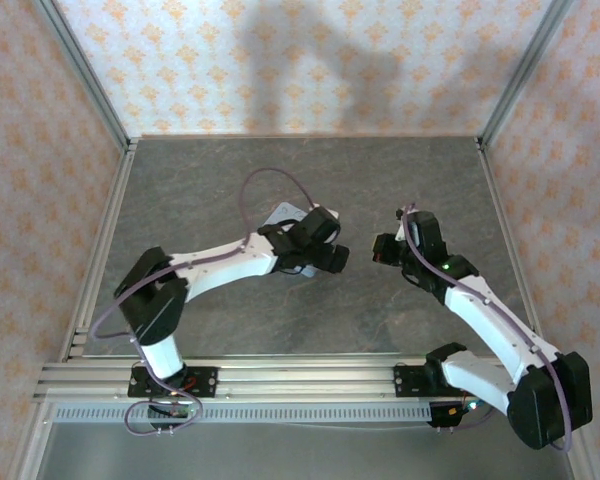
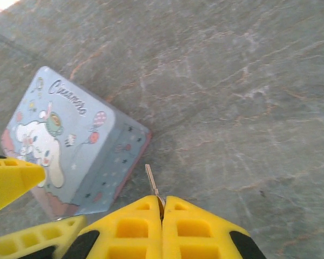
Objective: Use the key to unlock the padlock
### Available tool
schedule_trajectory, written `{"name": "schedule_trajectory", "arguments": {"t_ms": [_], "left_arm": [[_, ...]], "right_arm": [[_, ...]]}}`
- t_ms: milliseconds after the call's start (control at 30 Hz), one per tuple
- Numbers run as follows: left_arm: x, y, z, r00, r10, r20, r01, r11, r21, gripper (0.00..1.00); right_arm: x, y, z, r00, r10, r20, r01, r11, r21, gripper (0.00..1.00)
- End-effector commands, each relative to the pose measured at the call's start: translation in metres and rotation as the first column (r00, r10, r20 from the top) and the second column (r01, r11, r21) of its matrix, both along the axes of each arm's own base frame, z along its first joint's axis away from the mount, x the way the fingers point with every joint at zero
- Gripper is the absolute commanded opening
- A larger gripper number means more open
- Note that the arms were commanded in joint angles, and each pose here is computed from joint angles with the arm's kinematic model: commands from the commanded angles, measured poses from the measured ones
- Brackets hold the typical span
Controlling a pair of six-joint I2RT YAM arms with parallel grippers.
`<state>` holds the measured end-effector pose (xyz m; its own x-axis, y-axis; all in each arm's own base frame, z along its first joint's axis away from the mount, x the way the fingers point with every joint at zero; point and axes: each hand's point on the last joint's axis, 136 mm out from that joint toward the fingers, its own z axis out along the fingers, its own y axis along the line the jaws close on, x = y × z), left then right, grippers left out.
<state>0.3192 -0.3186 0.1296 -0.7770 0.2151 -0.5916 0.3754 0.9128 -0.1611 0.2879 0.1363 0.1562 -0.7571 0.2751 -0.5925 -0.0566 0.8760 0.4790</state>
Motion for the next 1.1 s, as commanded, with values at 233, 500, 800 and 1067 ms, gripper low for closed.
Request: {"name": "schedule_trajectory", "arguments": {"t_ms": [233,500,800,1067], "left_arm": [[0.002,0.107,0.058,0.977,0.176,0.124,-0.152,0.972,-0.179,0.94],[-0.009,0.141,0.034,0.955,0.162,0.247,-0.116,0.975,-0.190,0.96],[-0.015,0.154,0.006,0.963,0.147,0.225,-0.106,0.977,-0.183,1.00],[-0.001,0.131,-0.026,0.992,0.055,0.114,-0.018,0.954,-0.299,0.95]], "right_arm": [[0.023,0.076,0.018,0.980,0.197,0.024,-0.198,0.953,0.230,0.00],[0.047,0.122,0.010,0.973,0.232,0.014,-0.224,0.918,0.327,0.00],[0.072,0.140,-0.015,0.971,0.237,-0.039,-0.211,0.918,0.336,0.00],[0.082,0.136,-0.042,0.969,0.223,-0.103,-0.186,0.939,0.289,0.00]]}}
